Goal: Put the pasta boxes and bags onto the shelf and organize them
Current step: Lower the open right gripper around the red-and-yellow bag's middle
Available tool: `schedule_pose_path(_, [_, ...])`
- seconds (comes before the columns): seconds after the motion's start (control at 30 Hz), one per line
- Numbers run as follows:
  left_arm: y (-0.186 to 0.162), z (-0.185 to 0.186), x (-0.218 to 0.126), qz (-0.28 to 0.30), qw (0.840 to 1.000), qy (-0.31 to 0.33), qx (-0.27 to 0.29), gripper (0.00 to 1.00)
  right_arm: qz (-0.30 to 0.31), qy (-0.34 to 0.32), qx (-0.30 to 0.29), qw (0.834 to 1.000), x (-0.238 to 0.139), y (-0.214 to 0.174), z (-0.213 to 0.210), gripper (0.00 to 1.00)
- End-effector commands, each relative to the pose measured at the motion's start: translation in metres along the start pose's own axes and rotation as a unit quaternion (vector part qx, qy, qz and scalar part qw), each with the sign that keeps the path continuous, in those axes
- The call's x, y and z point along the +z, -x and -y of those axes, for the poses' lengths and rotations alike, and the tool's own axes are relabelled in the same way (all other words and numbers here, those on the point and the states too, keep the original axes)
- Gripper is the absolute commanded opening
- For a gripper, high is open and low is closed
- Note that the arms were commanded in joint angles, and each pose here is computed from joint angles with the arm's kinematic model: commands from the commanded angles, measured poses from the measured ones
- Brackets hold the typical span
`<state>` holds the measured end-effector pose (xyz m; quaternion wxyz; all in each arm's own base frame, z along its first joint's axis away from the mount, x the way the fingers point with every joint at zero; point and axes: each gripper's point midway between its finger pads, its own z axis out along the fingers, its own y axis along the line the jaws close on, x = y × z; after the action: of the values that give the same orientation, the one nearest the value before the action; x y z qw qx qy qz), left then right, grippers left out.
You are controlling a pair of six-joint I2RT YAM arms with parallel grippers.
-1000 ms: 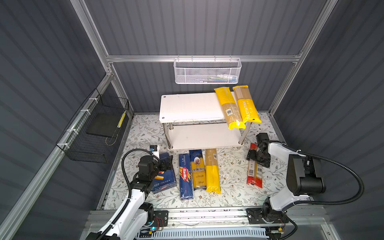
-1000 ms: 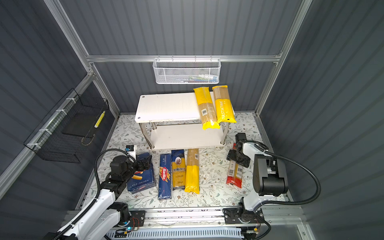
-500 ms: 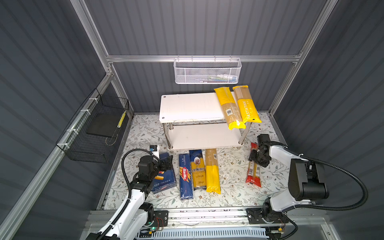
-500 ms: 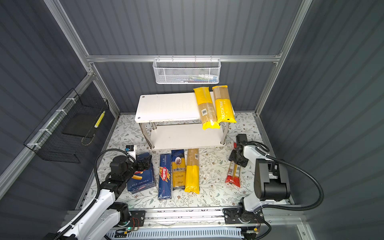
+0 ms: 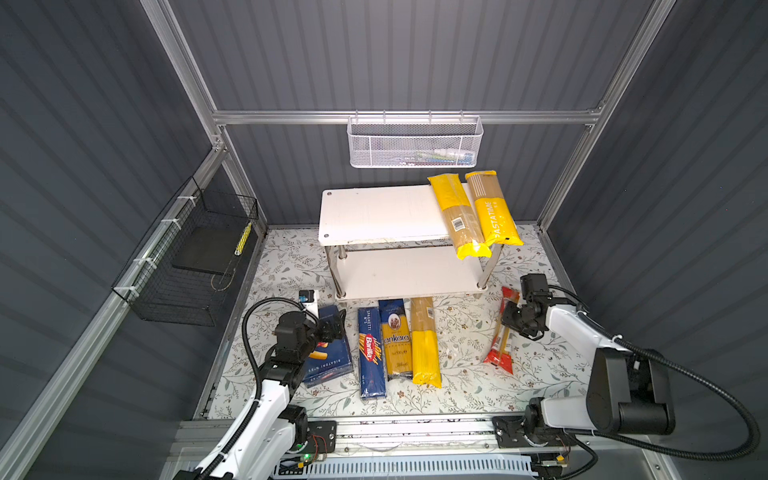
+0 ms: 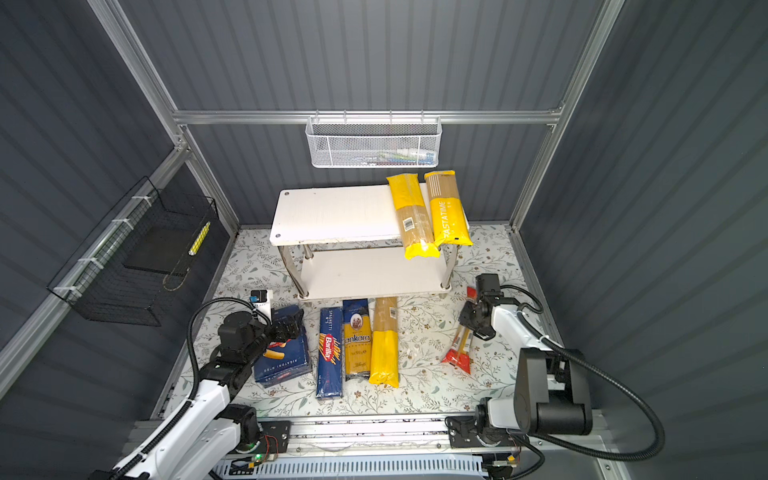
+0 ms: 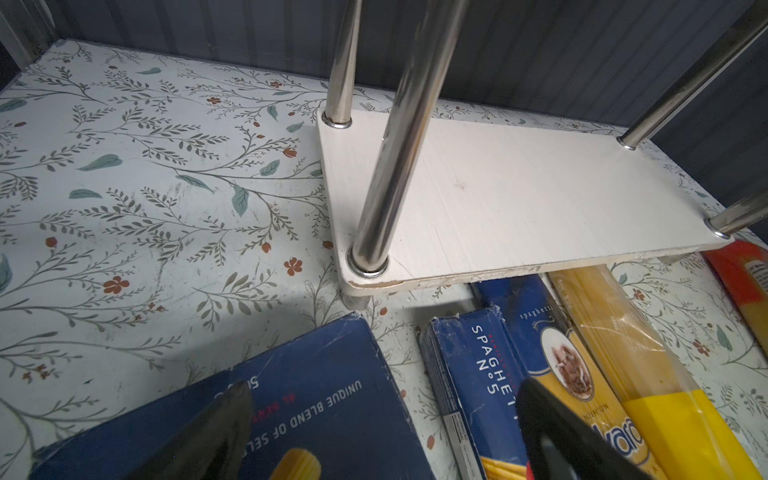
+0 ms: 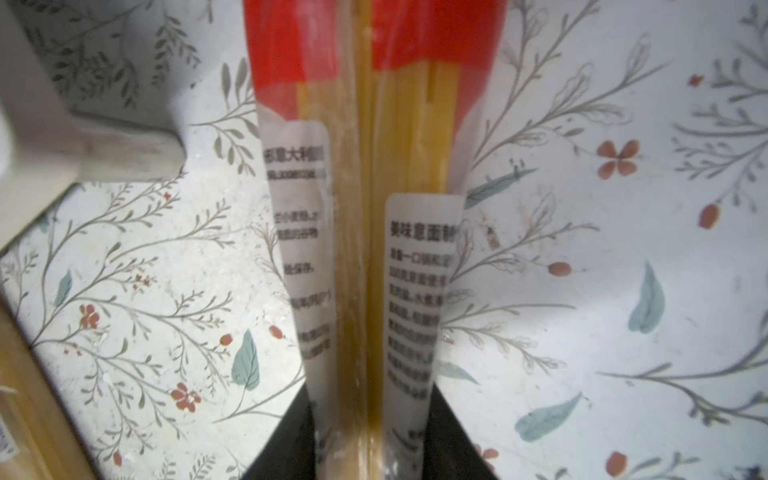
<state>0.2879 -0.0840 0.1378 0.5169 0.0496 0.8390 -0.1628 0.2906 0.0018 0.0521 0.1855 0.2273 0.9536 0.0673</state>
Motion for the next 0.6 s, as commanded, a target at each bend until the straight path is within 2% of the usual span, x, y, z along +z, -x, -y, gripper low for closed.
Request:
schedule_pose_path(0.0, [0.009,0.011,-0.002,0.014,0.999,-0.029,0.015,1.00,0.037,0.053,0.007,0.998,-0.013,0.010,-0.018,0.28])
schedule_pose_path(0.47, [0.009,0.014,-0.004,0.017,0.999,-0.039,0.019,0.99,0.069,0.095,0.010,0.993,-0.047,0.011,-0.029,0.20])
schedule_pose_path(0.53, [0.009,0.015,-0.004,0.017,0.999,-0.039,0.019,1.00,0.065,0.087,0.011,0.994,-0.048,0.010,-0.026,0.25])
schedule_pose_path(0.57, [0.010,0.015,-0.004,0.017,0.999,-0.039,0.019,0.99,0.063,0.077,0.011,0.995,-0.048,0.009,-0.023,0.37])
